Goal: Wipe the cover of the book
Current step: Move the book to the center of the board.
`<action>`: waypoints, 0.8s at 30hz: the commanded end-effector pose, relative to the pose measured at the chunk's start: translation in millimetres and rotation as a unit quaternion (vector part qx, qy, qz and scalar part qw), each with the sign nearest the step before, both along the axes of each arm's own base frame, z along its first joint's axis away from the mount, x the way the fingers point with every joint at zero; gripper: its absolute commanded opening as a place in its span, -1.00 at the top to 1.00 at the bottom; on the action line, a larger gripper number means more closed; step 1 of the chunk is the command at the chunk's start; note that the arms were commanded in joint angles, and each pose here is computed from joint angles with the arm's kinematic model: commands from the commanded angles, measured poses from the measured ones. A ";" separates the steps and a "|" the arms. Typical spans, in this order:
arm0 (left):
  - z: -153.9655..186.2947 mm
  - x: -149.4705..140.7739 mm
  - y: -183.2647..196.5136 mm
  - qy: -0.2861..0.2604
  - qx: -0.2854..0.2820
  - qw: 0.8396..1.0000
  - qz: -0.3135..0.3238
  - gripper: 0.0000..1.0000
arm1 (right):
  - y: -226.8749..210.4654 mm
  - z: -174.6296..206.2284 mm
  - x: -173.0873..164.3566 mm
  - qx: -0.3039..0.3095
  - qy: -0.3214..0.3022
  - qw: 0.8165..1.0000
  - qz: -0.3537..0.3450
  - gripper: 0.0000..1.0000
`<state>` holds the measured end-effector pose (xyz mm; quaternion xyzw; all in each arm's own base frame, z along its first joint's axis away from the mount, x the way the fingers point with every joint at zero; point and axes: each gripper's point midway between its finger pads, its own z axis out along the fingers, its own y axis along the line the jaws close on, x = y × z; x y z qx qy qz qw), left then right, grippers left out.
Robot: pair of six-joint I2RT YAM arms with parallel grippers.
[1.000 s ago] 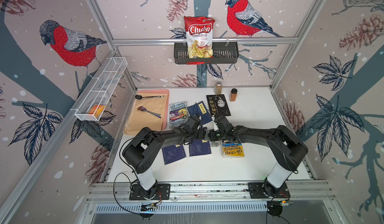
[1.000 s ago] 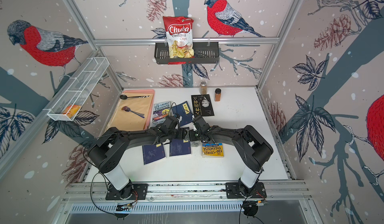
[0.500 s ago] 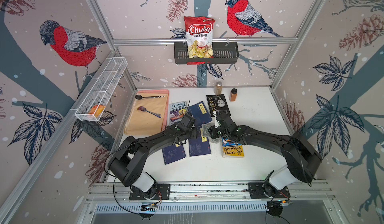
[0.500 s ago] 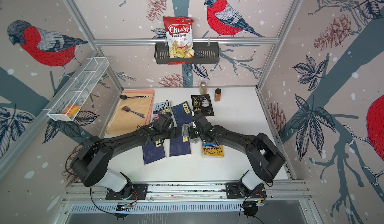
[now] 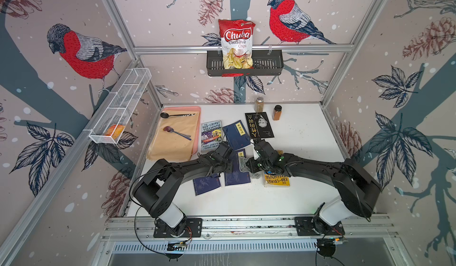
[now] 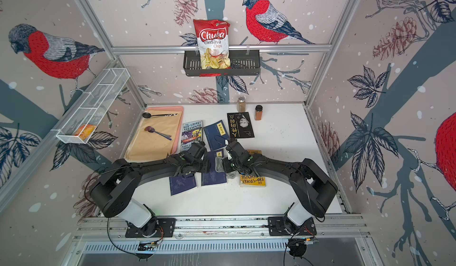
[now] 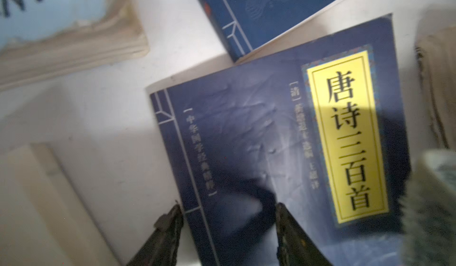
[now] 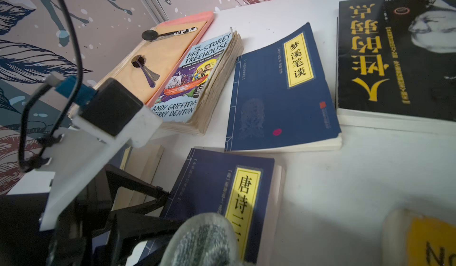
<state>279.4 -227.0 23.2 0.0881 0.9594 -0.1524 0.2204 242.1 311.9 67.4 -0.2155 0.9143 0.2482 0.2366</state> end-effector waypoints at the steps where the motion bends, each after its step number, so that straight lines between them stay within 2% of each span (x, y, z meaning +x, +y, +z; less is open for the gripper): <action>1: -3.6 -16.6 -22.1 0.035 -0.049 0.997 -0.038 -0.05 | -7.8 1.2 0.7 0.007 0.006 1.000 -0.021 0.88; 8: -4.4 -24.9 -49.7 0.052 -0.094 0.992 -0.067 0.21 | -35.4 6.9 6.4 0.006 0.003 0.998 -0.063 0.87; 11: -4.6 -27.3 -56.4 0.054 -0.100 0.991 -0.073 0.24 | -42.0 10.9 8.4 0.009 -0.002 0.997 -0.073 0.87; 15: -3.6 -22.7 -49.3 0.041 -0.078 0.994 -0.063 0.18 | -44.8 17.2 12.4 0.006 -0.011 0.997 -0.080 0.87; 19: 8.9 -3.3 -34.0 -0.004 -0.022 0.999 -0.048 0.12 | -44.2 21.7 14.3 0.005 -0.018 0.996 -0.084 0.87; 20: 13.7 1.8 -32.5 -0.015 -0.012 0.999 -0.049 0.15 | -44.7 20.3 14.4 0.003 -0.018 0.996 -0.087 0.87; 22: 27.8 16.1 -33.6 -0.041 0.001 0.998 -0.055 0.42 | -44.6 16.7 14.3 -0.002 -0.013 0.996 -0.091 0.87; 24: 41.2 27.2 -42.4 -0.063 0.002 0.995 -0.079 0.58 | -43.9 11.7 12.9 -0.007 -0.007 0.995 -0.095 0.88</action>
